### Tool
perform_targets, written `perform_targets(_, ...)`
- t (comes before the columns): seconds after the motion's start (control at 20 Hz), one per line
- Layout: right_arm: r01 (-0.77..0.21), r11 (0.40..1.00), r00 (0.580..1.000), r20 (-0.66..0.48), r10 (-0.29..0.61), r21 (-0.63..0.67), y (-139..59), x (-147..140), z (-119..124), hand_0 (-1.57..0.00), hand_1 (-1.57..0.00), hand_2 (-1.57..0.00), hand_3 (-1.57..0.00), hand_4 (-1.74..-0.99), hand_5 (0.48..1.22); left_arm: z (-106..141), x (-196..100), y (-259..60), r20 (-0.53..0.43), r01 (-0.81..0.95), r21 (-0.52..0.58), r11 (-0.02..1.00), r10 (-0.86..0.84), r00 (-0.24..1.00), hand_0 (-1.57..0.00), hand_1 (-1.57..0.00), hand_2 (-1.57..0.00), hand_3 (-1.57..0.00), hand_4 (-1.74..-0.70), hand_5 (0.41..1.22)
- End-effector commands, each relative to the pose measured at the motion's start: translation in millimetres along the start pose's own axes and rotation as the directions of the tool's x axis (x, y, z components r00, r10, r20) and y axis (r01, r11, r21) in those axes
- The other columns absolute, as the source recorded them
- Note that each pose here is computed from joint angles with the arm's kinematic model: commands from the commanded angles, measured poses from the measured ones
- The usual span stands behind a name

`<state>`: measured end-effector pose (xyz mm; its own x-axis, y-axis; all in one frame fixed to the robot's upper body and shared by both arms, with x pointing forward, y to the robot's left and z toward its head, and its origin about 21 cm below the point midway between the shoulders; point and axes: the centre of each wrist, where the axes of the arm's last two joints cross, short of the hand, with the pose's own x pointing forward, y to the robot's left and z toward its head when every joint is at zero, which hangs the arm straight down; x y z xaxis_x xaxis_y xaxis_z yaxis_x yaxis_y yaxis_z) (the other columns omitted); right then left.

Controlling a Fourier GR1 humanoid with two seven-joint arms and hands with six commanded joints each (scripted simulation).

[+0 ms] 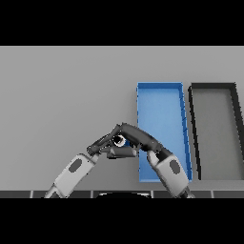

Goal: Pick up the blue pipe and place it into the blue bin.

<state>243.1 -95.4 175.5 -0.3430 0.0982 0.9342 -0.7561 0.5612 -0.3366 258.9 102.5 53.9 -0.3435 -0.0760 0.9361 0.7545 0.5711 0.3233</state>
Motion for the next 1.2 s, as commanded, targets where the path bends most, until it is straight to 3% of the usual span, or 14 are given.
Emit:
perform_targets(0.0,-0.001,1.000,1.000,0.004,0.001,-0.009,-1.5,0.2,2.1,-1.56,-1.56,-1.56,-1.56,-1.487,1.211,-1.4,-0.6,1.4,0.000,0.032,-0.005,0.999,-0.032,0.999,-0.43,-0.41,-0.39,-0.39,-1.07,1.150)
perform_targets(0.15,-0.009,1.000,1.000,0.019,0.009,-0.012,-0.4,-1.3,4.0,-1.57,-1.57,-1.57,-1.57,-1.488,1.216,0.2,-2.5,2.5,-0.055,0.055,0.009,0.998,-0.055,0.997,-0.22,-0.21,-0.20,-0.20,-0.92,0.899)
perform_targets(0.35,-0.017,0.999,0.999,0.041,0.018,-0.033,-0.8,-1.2,5.2,-1.57,-1.57,-1.57,-1.57,-1.487,1.219,-0.5,-2.4,1.1,-0.073,0.000,0.025,1.000,0.002,0.997,-0.09,-0.08,-0.08,-0.08,-0.87,0.697)
perform_targets(0.5,0.002,0.999,0.998,0.065,0.001,-0.046,1.7,-1.8,3.0,-1.57,-1.57,-1.57,-1.57,-1.488,1.220,2.7,-7.3,-1.3,-0.140,-0.030,0.052,0.998,0.037,0.990,-0.05,-0.04,-0.04,-0.04,-0.89,0.639)
perform_targets(0.8,0.284,0.958,0.953,0.116,-0.278,-0.035,-14.2,13.1,2.6,-1.57,-1.57,-1.57,-1.57,-1.491,1.221,6.1,-4.6,-6.1,-0.181,-0.055,0.050,0.997,0.063,0.981,-0.01,-0.01,-0.01,-0.01,-0.92,0.527)
perform_targets(0.95,0.270,0.961,0.953,0.157,-0.259,-0.052,-32.3,45.3,0.7,-1.57,-1.57,-1.57,-1.57,-1.492,1.221,7.9,-4.4,-10.0,-0.191,-0.060,0.054,0.997,0.069,0.979,-0.01,0.00,0.00,0.00,-0.92,0.500)
perform_targets(1.15,0.193,0.979,0.948,0.269,-0.170,-0.062,-66.5,101.2,-4.2,-1.57,-1.57,-1.57,-1.57,-1.495,1.221,6.6,-1.2,-2.5,-0.194,-0.050,0.050,0.997,0.059,0.979,0.00,0.00,0.00,0.00,-0.92,0.488)
